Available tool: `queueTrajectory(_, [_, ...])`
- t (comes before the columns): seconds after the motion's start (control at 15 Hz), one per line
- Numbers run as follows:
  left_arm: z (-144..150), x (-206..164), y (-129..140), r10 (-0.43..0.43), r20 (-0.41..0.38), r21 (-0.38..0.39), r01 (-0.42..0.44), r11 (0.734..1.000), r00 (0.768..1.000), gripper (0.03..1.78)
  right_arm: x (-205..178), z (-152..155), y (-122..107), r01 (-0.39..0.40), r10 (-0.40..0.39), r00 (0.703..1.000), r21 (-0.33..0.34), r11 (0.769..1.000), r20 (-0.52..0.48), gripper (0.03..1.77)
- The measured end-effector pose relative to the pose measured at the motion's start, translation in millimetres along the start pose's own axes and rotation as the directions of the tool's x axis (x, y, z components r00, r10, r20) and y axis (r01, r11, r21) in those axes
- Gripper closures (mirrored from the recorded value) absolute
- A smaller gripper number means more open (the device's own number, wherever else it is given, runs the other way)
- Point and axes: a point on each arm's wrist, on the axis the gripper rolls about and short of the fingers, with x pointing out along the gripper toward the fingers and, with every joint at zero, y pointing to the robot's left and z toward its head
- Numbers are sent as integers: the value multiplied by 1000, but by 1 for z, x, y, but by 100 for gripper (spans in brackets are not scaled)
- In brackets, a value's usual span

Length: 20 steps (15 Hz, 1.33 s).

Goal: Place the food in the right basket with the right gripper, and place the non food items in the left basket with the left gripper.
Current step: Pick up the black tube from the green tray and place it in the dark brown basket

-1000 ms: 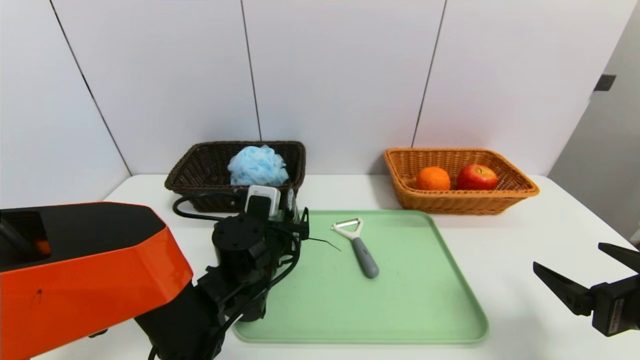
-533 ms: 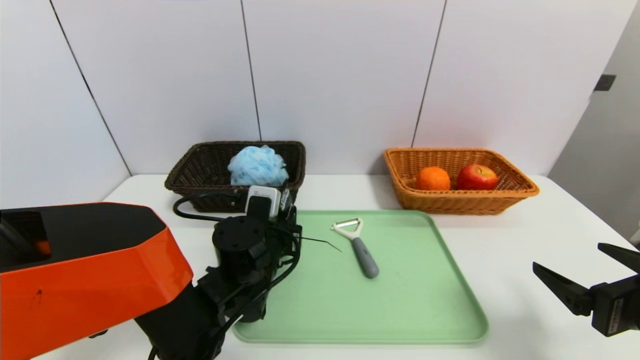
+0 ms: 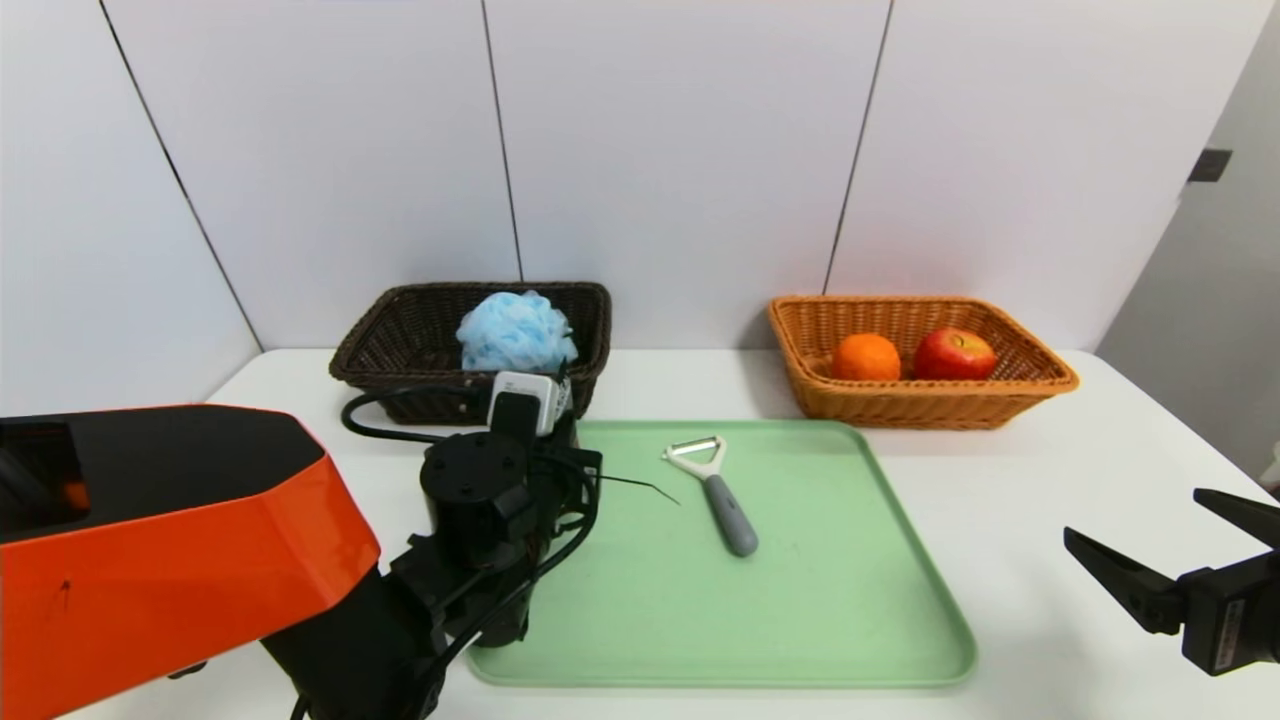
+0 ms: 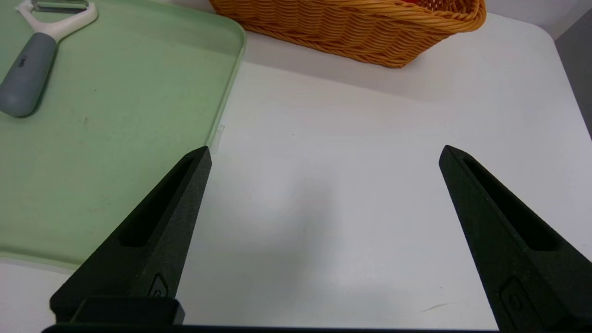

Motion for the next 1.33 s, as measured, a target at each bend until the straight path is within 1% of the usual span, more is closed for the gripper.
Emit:
queueTrajectory(0.07, [2,-3,1,-12,0,1,12,1000,1000,155,0,0,0,0,0,1000,-1,1000,-2,10])
queueTrajectory(0.2, [12,-17,3,-81,11,3,81,997,997,155,0,-2,0,-2,2,1000,0,1000,-8,10])
queueTrajectory(0.33, [30,-31,6,-138,53,19,137,990,989,155,0,-4,1,-4,4,1000,-1,1000,-15,10])
queueTrajectory(0.4, [40,-36,8,-148,81,24,147,989,986,155,0,-4,1,-4,4,1000,0,1000,-16,10])
queueTrajectory(0.53, [63,-46,15,-159,149,9,160,987,976,155,0,-4,1,-4,4,1000,1,1000,-15,10])
queueTrajectory(0.67, [85,-50,23,-166,189,0,169,986,968,155,1,-2,0,-1,1,1000,3,1000,-6,10])
queueTrajectory(0.8, [103,-40,40,-139,220,0,142,990,966,155,1,0,0,0,0,1000,3,1000,0,10])
queueTrajectory(1.07, [137,-3,90,-37,275,8,37,999,961,155,1,7,-1,4,-4,1000,7,1000,23,10])
queueTrajectory(1.27, [146,27,119,31,282,18,-37,999,959,155,1,9,-1,5,-6,999,9,1000,31,10])
queueTrajectory(1.33, [145,37,128,56,270,23,-65,998,961,155,1,9,-1,6,-6,999,9,1000,32,10])
